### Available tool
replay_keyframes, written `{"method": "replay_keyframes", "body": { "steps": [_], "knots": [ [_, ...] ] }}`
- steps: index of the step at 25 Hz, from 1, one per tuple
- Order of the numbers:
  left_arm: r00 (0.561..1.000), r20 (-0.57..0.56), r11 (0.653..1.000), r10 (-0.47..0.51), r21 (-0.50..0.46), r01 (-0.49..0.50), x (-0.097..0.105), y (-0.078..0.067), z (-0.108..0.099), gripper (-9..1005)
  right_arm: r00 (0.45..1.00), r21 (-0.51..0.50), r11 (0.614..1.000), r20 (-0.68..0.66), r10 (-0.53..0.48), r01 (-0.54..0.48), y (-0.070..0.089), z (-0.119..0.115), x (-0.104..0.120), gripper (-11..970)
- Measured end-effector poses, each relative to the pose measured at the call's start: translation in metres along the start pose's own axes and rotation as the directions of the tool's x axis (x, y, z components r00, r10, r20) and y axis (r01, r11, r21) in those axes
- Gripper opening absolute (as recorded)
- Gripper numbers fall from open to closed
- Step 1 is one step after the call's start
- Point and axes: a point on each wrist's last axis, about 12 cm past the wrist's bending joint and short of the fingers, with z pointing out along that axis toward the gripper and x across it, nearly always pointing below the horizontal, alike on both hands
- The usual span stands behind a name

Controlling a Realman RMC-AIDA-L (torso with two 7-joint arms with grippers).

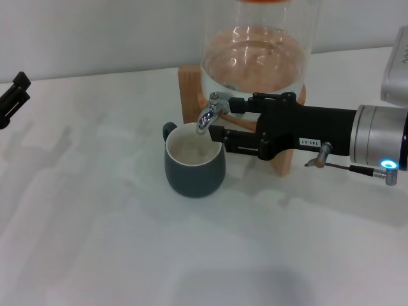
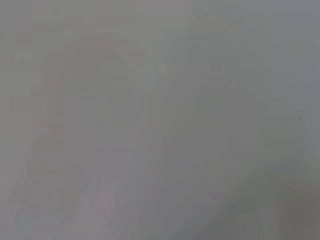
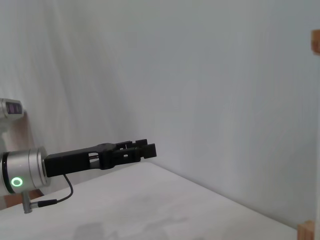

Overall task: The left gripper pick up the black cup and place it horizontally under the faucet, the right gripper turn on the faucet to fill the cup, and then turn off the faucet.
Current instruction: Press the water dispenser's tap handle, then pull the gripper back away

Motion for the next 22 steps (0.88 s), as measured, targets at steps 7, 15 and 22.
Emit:
{"method": "replay_keyframes", "body": {
  "steps": [7,15,22],
  "knots": [
    [1.0,0.0,1.0,0.0,0.0,0.0,0.0,0.0,0.0,890,1.0,0.004,1.0,0.001,-0.003,0.003,-0.0007,-0.0003,-0.0006,677],
    [1.0,-0.001,1.0,-0.001,-0.004,0.001,0.0005,0.0006,-0.0012,890,1.0,0.008,1.0,0.004,-0.006,0.006,-0.0014,-0.0008,-0.0017,678],
    [1.0,-0.002,1.0,-0.004,-0.009,0.004,0.0015,0.0015,-0.0032,890,1.0,-0.029,0.999,0.012,-0.019,0.02,0.0044,-0.0045,-0.0065,678]
  ]
}}
